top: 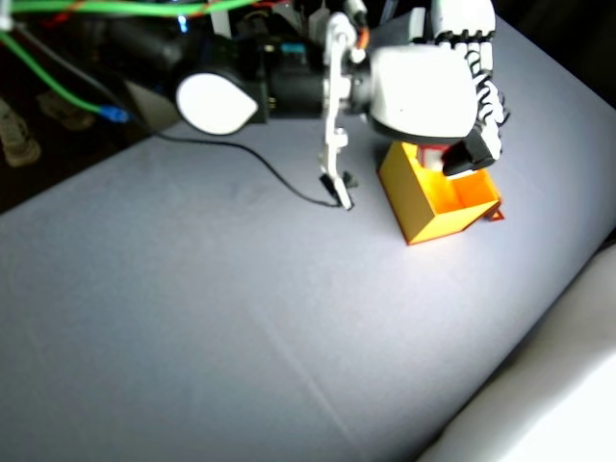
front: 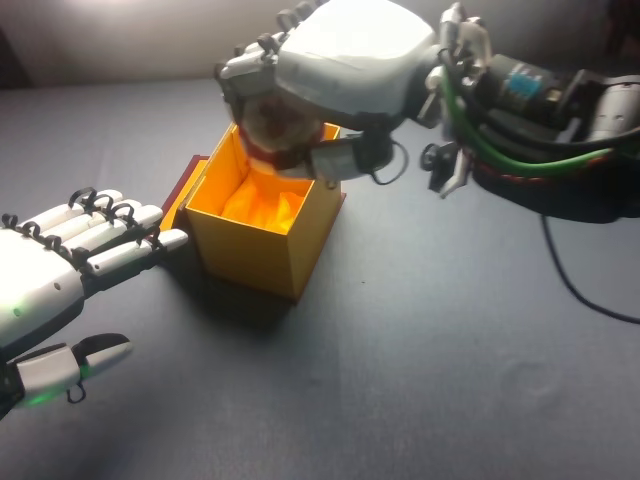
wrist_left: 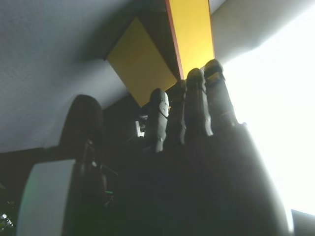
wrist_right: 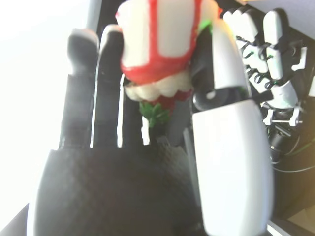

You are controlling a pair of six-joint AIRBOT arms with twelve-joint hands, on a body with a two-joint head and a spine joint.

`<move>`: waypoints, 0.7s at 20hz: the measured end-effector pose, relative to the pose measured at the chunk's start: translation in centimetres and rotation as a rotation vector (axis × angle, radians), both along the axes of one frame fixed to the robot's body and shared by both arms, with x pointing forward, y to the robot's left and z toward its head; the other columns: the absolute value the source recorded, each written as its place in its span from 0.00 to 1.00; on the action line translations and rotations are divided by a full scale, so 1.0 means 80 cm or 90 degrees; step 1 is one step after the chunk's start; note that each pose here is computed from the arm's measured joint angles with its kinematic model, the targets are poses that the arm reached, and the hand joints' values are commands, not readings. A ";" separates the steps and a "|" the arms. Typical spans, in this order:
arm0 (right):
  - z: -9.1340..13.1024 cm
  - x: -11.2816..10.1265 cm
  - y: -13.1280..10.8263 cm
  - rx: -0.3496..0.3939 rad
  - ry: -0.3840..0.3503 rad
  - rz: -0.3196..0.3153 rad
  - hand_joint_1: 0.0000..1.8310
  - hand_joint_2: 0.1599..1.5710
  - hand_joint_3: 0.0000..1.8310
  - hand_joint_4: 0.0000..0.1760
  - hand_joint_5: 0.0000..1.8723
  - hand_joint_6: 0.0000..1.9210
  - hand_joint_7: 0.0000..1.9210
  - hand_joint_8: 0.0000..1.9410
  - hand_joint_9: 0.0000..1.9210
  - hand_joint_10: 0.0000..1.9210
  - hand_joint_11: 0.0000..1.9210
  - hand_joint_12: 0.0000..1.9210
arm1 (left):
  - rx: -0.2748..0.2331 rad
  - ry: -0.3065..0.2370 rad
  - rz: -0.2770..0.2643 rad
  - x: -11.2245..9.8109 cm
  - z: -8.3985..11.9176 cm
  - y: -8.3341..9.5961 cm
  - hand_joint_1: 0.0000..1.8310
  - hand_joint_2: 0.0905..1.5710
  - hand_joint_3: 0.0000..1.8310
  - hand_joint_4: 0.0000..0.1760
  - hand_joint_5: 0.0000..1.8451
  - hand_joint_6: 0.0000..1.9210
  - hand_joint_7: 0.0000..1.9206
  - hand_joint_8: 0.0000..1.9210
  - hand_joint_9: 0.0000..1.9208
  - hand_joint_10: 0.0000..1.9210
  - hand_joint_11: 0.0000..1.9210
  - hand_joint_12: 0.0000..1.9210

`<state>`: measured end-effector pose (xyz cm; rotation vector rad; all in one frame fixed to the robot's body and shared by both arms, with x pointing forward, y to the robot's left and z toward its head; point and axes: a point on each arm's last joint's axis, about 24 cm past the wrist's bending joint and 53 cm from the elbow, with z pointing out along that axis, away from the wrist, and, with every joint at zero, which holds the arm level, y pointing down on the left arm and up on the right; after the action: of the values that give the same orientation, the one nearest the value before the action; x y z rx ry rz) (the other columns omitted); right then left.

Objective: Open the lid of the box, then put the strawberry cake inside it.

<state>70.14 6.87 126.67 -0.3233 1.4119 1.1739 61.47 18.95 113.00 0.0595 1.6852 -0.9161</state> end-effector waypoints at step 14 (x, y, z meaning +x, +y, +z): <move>-0.015 -0.004 0.019 -0.020 0.026 0.008 0.37 0.71 0.00 0.17 0.00 0.00 0.00 0.00 0.02 0.04 0.00 0.67 | -0.011 0.005 0.001 0.001 -0.003 -0.002 0.28 0.89 0.00 0.58 0.03 0.01 0.00 0.00 0.00 0.00 0.00 0.00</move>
<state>69.86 8.39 125.44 -0.3329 1.4676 1.1757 61.58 18.81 112.77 0.0437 1.6841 -0.9302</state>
